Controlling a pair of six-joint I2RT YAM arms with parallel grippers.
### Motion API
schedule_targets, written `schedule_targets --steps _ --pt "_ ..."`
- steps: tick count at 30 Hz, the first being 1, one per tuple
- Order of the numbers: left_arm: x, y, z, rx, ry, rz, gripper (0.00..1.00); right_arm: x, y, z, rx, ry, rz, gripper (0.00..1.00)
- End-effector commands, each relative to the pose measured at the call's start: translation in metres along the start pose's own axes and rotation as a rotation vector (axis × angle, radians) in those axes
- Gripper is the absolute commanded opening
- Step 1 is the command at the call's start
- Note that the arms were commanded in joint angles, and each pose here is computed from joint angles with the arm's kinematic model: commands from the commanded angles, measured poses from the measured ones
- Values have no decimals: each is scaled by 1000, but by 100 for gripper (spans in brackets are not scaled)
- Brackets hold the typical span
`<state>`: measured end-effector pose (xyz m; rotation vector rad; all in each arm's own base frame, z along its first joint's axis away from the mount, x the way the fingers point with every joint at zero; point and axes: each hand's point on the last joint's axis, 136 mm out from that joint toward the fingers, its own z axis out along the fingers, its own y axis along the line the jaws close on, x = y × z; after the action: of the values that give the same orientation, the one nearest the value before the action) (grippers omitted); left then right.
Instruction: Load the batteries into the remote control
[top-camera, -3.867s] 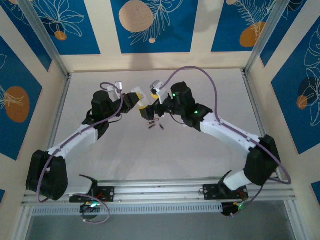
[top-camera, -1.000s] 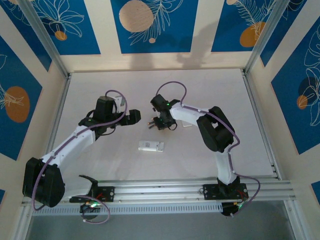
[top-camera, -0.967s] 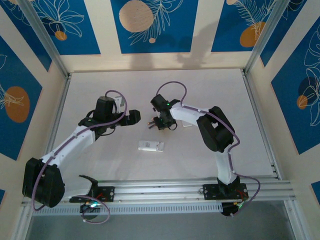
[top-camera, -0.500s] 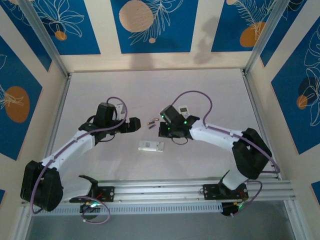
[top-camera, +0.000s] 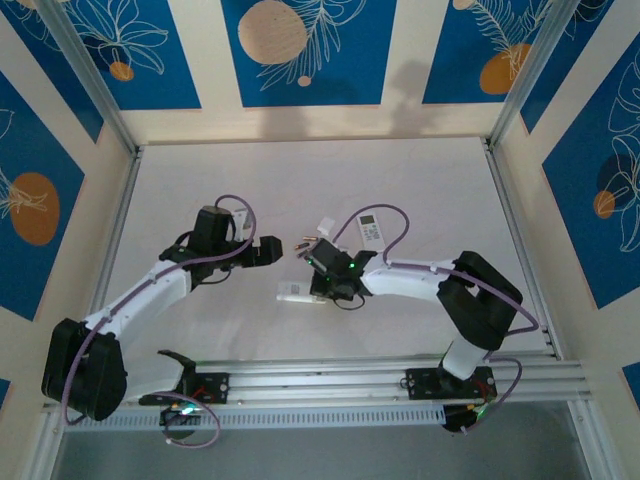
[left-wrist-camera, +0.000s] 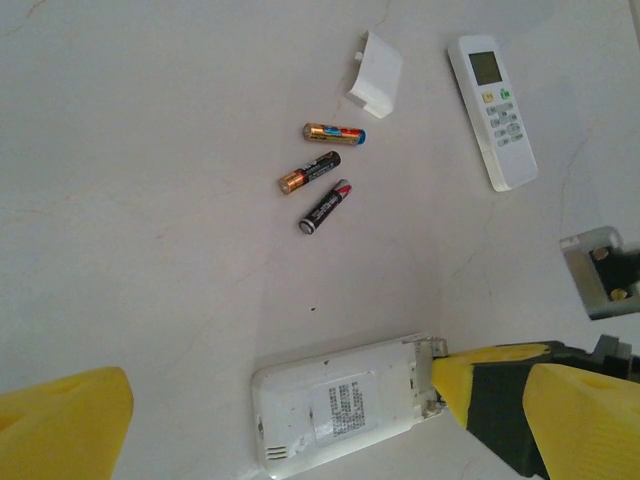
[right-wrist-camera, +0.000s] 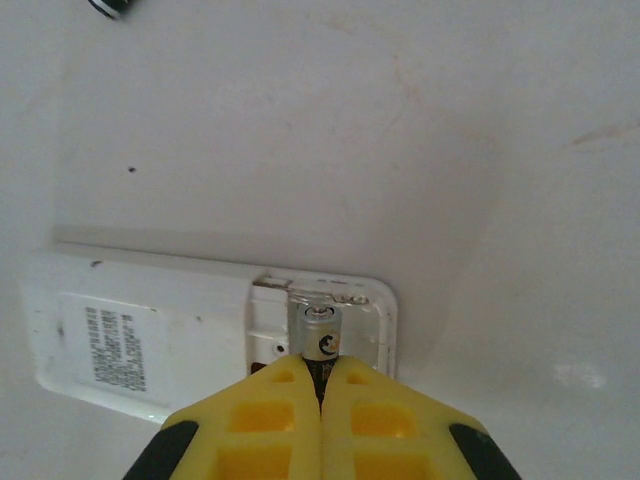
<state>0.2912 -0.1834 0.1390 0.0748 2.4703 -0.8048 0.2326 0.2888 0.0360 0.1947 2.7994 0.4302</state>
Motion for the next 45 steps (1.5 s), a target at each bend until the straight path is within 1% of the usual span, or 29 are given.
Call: schedule_targets --steps 1,5,12,22,33,45 --pt "1 -6 1 26 6 0 100 -2 -4 0 49 -35 11 7" --pt "0 -6 2 26 6 -2 100 -1 -7 2 63 -31 10 8" --pt "-3 -8 3 32 1 -5 100 -4 -12 1 96 -63 0 9" --pt "-2 -8 3 29 6 -5 100 -1 -4 9 70 -34 -12 11" --pt "1 -5 5 22 10 -7 100 -20 10 0 58 -99 -75 11" --pt "4 -2 5 14 12 -5 100 -9 -10 13 134 -75 -95 11"
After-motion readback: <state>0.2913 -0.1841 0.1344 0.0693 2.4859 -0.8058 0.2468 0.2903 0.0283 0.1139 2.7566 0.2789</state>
